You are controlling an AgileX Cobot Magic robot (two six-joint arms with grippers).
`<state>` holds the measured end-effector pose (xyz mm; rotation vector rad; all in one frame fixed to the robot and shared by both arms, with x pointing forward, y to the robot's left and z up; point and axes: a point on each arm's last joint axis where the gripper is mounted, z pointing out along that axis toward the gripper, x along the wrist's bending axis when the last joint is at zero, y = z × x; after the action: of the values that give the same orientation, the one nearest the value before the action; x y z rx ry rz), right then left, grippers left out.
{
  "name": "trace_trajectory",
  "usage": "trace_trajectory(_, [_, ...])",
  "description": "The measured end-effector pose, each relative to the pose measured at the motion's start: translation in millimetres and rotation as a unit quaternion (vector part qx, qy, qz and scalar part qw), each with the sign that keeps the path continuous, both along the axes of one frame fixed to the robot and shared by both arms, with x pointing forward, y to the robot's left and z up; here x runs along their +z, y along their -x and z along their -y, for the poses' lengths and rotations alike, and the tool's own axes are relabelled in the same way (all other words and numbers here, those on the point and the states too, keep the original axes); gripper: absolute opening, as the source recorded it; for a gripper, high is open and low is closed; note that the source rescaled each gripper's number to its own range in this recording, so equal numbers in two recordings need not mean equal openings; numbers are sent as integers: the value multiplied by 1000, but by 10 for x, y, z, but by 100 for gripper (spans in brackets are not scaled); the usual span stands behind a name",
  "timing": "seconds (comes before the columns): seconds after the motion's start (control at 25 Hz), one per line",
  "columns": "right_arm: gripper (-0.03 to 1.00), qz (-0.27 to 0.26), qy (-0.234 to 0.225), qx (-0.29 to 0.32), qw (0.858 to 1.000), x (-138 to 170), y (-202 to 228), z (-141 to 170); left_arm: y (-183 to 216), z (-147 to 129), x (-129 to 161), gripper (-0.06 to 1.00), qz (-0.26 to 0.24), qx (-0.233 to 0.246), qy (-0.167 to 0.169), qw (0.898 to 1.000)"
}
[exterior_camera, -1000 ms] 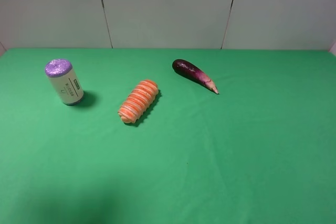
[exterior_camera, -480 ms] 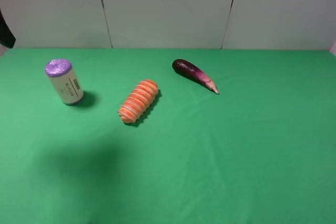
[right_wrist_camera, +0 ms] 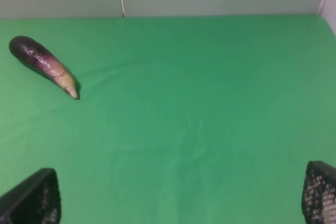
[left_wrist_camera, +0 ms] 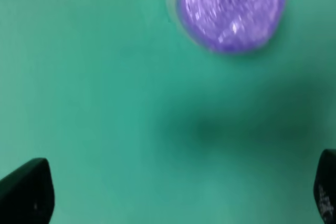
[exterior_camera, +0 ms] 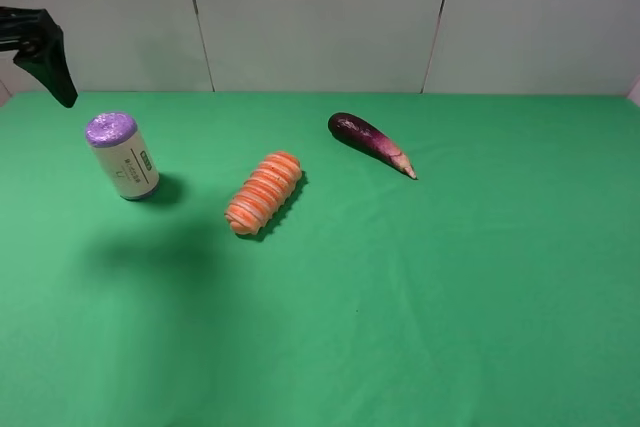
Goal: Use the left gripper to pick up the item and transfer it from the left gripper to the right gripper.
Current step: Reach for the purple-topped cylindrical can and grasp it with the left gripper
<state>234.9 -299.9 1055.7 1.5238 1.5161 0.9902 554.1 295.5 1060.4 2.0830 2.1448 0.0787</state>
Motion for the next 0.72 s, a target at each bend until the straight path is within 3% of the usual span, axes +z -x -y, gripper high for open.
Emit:
trace_trajectory(0.4, [100, 0, 0, 0, 1000, 0, 0, 0, -525, 346, -346, 100, -29, -42, -24, 998])
trace_trajectory(0.72, [100, 0, 0, 0, 1000, 0, 0, 0, -635, 493, -594, 100, -56, -49, -43, 996])
